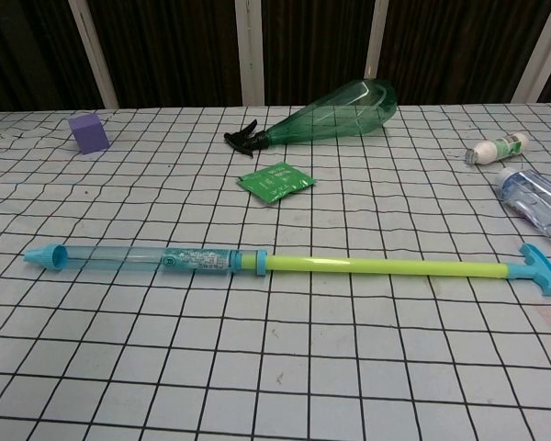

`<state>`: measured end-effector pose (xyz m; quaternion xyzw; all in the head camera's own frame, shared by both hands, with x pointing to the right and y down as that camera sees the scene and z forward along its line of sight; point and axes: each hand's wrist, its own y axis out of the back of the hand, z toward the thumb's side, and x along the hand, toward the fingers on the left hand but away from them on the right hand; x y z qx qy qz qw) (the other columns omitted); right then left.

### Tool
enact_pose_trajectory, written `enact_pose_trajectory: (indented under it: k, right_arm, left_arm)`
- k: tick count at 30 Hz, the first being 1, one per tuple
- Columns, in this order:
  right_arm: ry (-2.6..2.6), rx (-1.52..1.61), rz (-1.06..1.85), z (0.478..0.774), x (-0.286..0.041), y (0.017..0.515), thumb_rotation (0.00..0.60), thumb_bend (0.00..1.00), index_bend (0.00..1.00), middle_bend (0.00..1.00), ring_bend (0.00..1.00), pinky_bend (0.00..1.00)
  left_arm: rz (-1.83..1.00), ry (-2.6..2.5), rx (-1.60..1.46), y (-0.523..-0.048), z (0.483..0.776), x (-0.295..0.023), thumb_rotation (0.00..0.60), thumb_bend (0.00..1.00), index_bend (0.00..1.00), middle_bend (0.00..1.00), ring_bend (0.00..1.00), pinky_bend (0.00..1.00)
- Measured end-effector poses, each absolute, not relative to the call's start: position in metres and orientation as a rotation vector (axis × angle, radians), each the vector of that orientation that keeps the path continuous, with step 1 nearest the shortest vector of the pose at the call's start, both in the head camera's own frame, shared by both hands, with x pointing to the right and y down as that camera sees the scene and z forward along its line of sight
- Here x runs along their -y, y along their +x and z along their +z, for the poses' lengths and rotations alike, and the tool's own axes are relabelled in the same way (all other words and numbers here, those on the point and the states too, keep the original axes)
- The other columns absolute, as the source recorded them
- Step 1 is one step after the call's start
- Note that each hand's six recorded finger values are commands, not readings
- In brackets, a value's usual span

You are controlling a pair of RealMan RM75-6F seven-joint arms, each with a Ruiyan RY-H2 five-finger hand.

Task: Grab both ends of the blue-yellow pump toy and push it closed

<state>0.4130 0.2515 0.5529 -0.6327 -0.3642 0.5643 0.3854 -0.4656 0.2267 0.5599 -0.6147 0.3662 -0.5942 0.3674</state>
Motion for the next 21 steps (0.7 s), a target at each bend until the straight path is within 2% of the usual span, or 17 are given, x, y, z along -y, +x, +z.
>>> enact_pose_trajectory:
  k: [11,14,16,21]
  right_arm:
    - [-1.636,0.935,1.399,0.553,-0.253,0.405,0.600,0.27,0.02,0.00,0.00,0.00]
    - [-1.657,0.949,1.372,0.553,-0.249,0.400,0.600,0.26,0.11,0.00,0.00,0.00]
    - [-1.669,0.946,1.355,0.554,-0.245,0.394,0.600,0.26,0.21,0.01,0.00,0.00]
    - [-1.715,0.927,1.329,0.562,-0.236,0.375,0.600,0.27,0.32,0.06,0.00,0.00]
  left_arm:
    - [-1.528,-1.585,-0.941,-0.465,0.558,-0.229,0.600,0.00,0.00,0.00,0.00,0.00]
    - [-1.529,-1.584,-0.947,-0.465,0.558,-0.229,0.600,0.00,0.00,0.00,0.00,0.00]
    - [-1.527,-1.584,-0.950,-0.465,0.558,-0.228,0.600,0.00,0.00,0.00,0.00,0.00]
    - [-1.525,-1.589,-0.945,-0.463,0.560,-0.227,0.600,0.00,0.00,0.00,0.00,0.00]
